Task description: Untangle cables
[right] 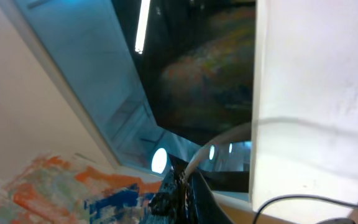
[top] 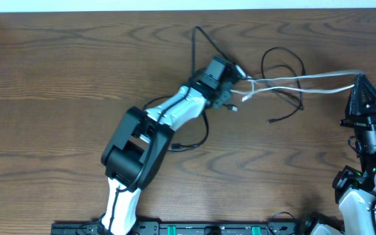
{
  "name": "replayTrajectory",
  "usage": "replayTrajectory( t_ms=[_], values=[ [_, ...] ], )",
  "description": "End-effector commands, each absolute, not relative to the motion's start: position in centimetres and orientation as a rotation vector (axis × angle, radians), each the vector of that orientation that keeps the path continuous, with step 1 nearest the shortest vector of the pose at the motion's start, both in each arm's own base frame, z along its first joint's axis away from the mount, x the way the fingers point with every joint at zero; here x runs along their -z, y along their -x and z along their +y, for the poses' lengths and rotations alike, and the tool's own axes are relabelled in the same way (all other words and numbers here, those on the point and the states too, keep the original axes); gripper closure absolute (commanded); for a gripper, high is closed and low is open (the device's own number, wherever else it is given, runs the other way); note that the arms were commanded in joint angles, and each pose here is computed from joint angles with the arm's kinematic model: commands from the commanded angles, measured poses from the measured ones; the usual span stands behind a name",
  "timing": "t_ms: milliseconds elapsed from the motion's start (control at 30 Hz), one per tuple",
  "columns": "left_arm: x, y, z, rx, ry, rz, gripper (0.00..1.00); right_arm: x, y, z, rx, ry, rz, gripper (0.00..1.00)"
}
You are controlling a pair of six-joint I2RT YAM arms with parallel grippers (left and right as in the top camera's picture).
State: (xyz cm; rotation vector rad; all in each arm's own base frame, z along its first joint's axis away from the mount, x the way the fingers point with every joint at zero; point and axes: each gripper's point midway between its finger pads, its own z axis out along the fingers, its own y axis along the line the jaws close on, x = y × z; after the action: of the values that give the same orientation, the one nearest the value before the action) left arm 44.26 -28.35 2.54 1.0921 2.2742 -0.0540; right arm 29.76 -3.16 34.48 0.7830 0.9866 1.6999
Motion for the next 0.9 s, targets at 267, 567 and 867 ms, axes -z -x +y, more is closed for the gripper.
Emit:
replayTrajectory(
  t_ms=[267,567,867],
  values=[
    [-0.9,-47.6,-18.3,-0.022,-0.653,2.513,0.92,-36.4,-29.3,-4.6,-1.675,-0.771,0.883,0.99],
    [-0.5,-47.9,-15.3,-0.048,-0.591,2.563,0.92,-36.9,-29.1,-4.9,-1.666,-0.761,0.851,0.99],
    [-0.5,-48.0,-14.9,-0.063,-0.583,2.567,0.92,-34.7,-29.9,-7.2,-1.614,-0.892,0.880,0.99]
  ],
)
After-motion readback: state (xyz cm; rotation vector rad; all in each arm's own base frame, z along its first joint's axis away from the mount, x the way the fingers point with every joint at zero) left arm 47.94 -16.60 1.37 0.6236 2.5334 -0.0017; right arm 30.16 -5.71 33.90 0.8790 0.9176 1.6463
